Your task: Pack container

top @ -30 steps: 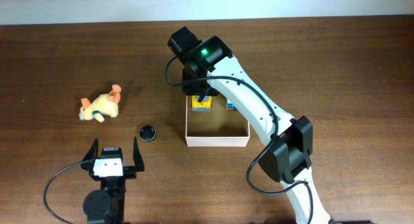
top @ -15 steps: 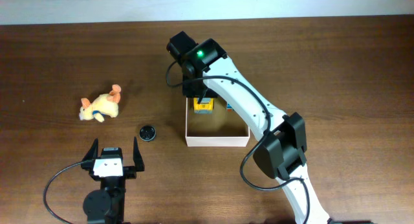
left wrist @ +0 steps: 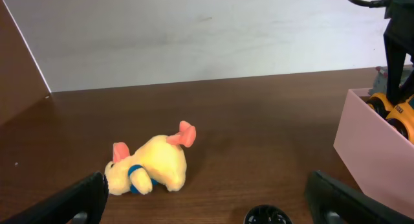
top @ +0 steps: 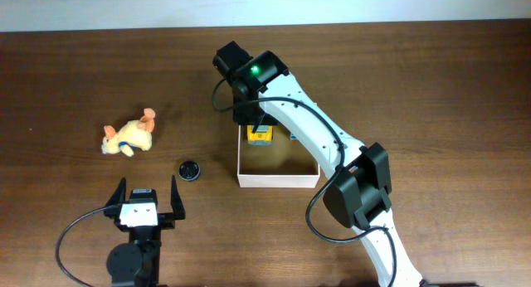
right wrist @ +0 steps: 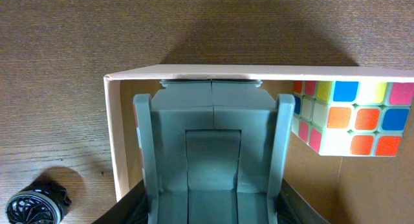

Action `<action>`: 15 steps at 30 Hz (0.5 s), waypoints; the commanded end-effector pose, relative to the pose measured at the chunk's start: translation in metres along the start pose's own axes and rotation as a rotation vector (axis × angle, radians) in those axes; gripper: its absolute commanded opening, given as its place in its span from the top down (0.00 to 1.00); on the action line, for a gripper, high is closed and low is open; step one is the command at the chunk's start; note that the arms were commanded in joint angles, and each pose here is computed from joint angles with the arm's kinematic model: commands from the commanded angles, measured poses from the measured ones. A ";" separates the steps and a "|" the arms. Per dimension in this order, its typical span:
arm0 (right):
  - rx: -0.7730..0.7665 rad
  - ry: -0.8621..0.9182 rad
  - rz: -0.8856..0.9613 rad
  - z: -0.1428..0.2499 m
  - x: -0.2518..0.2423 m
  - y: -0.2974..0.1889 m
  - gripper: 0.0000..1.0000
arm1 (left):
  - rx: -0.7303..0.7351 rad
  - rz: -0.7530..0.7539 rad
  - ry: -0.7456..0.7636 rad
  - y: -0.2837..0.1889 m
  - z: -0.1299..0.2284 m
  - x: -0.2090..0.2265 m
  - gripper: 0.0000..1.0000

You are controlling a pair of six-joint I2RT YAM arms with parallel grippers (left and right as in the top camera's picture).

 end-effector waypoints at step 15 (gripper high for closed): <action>0.005 -0.020 -0.013 0.007 0.019 0.015 0.58 | 0.001 -0.003 0.019 0.000 0.001 0.001 0.01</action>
Point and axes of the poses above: each gripper's point midway between its finger pads, its own y axis out along the fingers, its own x axis along the line the jaws close on, z = x × y, the point moved 8 cm from there along -y, back along the fingers, and after that the axes turned 2 degrees about -y, right-handed, at the moved point
